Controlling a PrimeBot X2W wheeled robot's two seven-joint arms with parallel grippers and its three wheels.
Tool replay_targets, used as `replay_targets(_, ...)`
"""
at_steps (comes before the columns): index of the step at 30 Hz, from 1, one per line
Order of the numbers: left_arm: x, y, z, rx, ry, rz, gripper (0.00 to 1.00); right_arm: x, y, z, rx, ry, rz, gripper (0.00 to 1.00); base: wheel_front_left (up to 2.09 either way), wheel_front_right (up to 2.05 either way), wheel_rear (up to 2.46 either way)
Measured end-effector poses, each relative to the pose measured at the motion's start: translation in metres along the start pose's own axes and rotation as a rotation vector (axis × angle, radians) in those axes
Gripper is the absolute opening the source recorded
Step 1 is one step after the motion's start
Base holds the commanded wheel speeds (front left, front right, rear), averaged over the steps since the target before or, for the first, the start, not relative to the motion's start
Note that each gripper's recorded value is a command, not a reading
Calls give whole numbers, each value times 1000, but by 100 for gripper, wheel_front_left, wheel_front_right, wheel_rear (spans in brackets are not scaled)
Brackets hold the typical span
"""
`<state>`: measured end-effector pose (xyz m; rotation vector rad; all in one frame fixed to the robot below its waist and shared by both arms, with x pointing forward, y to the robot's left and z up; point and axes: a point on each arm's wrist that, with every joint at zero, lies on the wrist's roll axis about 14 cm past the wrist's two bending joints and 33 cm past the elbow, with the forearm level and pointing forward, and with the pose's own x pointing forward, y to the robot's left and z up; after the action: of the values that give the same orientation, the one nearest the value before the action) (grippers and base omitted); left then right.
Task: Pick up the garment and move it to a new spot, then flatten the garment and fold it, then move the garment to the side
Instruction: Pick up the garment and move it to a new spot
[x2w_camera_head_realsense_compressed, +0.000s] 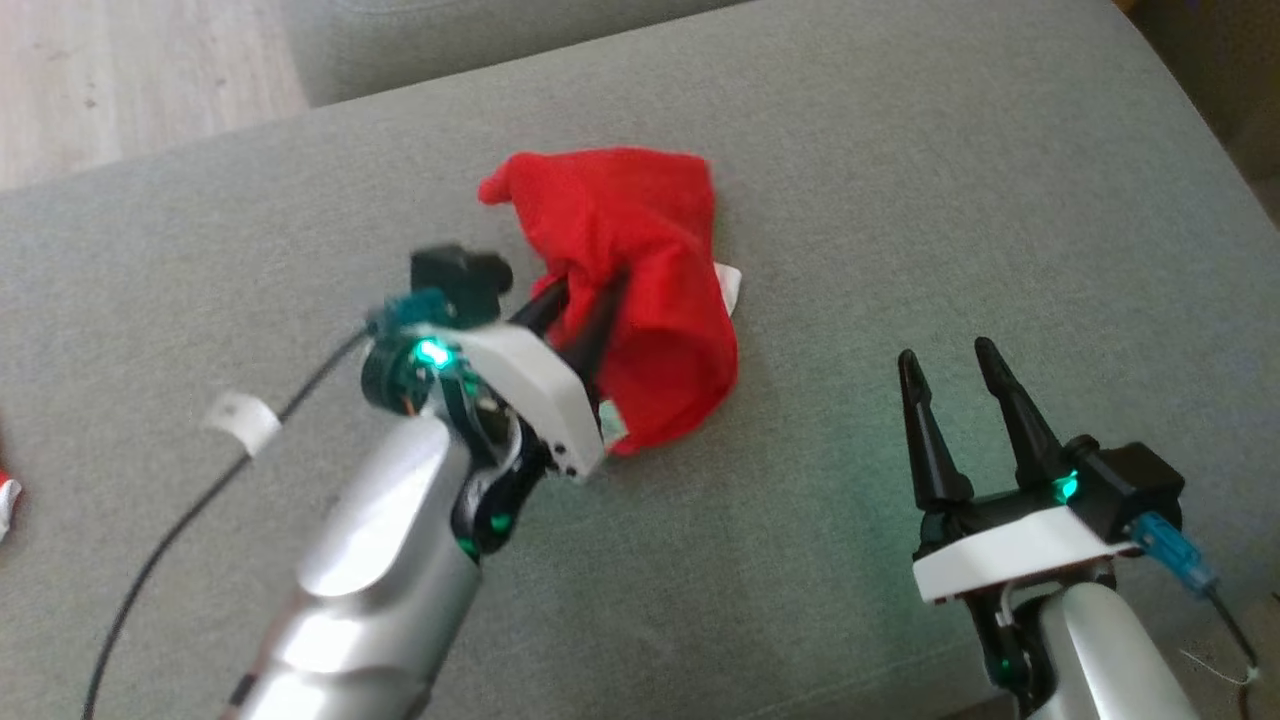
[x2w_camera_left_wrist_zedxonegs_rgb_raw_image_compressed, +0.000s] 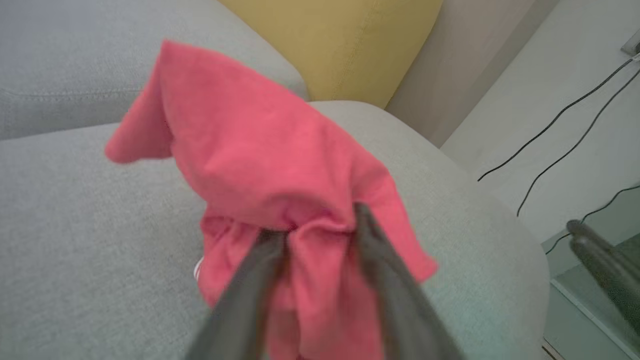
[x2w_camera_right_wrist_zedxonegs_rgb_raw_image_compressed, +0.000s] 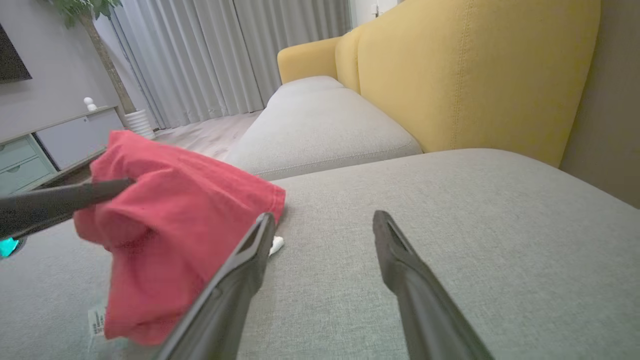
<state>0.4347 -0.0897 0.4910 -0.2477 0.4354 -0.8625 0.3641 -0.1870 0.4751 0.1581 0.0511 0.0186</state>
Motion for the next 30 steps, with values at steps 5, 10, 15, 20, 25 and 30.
replay_targets(5, -5, 13, -9, -8, -61, 50, 100, 3, -5, 1, -7, -3, -11, 100, 0, 0, 0)
replay_targets(10, -40, 23, 31, -5, -334, 106, 100, 7, 9, 8, -22, -14, 34, 100, 0, 0, 0)
replay_targets(15, -107, 73, 17, 30, -437, 336, 100, 10, 24, 17, -19, -34, 79, 100, 0, 0, 0)
replay_targets(20, -171, 104, -9, 36, -448, 538, 100, 3, 38, 15, -18, -16, 119, 100, 0, 0, 0)
replay_targets(25, -213, 115, -35, 64, -416, 651, 100, -3, 45, 15, -19, -10, 140, 100, 0, 0, 0)
replay_targets(30, -229, 118, -34, 94, -432, 697, 100, -5, 41, 15, -8, 0, 127, 100, 0, 0, 0)
